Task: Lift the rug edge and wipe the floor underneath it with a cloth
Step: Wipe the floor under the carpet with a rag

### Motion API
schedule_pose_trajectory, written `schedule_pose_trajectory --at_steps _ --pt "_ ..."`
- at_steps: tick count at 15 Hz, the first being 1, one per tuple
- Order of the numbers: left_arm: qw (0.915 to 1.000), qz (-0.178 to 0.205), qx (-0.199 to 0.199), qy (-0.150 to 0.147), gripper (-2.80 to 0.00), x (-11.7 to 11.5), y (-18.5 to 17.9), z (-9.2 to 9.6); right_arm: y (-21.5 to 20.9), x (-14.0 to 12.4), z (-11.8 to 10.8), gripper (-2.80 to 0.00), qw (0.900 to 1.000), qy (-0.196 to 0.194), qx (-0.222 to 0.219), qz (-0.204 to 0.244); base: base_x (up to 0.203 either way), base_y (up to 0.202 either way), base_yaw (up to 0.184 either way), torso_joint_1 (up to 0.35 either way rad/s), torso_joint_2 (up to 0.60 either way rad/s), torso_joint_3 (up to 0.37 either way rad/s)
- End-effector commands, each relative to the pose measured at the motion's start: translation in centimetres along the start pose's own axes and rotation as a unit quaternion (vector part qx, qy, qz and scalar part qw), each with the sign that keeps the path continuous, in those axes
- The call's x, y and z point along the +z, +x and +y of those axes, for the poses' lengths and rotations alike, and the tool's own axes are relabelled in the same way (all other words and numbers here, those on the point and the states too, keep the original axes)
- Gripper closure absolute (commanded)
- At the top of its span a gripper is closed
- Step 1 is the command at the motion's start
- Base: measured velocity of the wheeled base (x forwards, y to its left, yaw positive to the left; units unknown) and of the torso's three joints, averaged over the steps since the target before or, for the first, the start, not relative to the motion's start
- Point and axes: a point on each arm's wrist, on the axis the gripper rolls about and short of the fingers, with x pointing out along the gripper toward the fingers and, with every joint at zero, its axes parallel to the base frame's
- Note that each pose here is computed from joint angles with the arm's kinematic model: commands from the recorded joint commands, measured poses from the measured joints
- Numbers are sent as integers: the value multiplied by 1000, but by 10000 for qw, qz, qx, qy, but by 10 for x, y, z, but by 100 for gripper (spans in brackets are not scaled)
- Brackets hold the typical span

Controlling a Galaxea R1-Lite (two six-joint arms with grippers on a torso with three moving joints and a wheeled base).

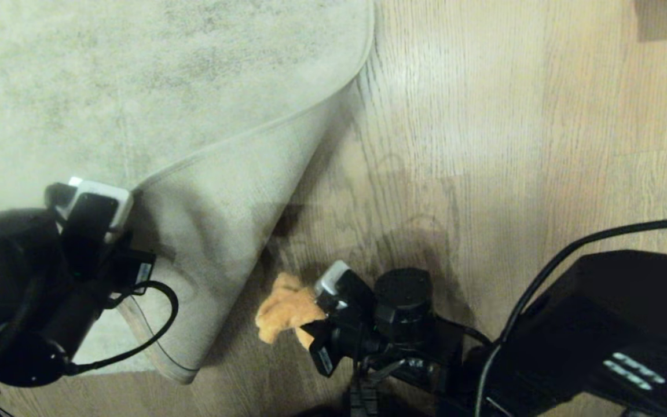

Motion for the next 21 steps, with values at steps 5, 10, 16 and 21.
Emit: schedule_pose_trajectory --at_steps 5,10,16,21 --pt "10000 22 26 18 0 -1 0 -1 59 -3 -29 0 9980 162 -304 -534 0 0 0 0 0 0" --pt "9999 -22 -88 46 0 0 -2 -5 30 29 -103 0 9885 160 -1160 -961 0 0 0 0 0 0" --pt "9999 -65 -110 49 0 2 -6 -8 -32 90 -156 0 9700 30 -1929 -1477 0 0 0 0 0 0" --pt "9999 -85 -103 32 0 3 -6 -7 -76 132 -145 0 9677 -60 -1978 -1562 0 0 0 0 0 0"
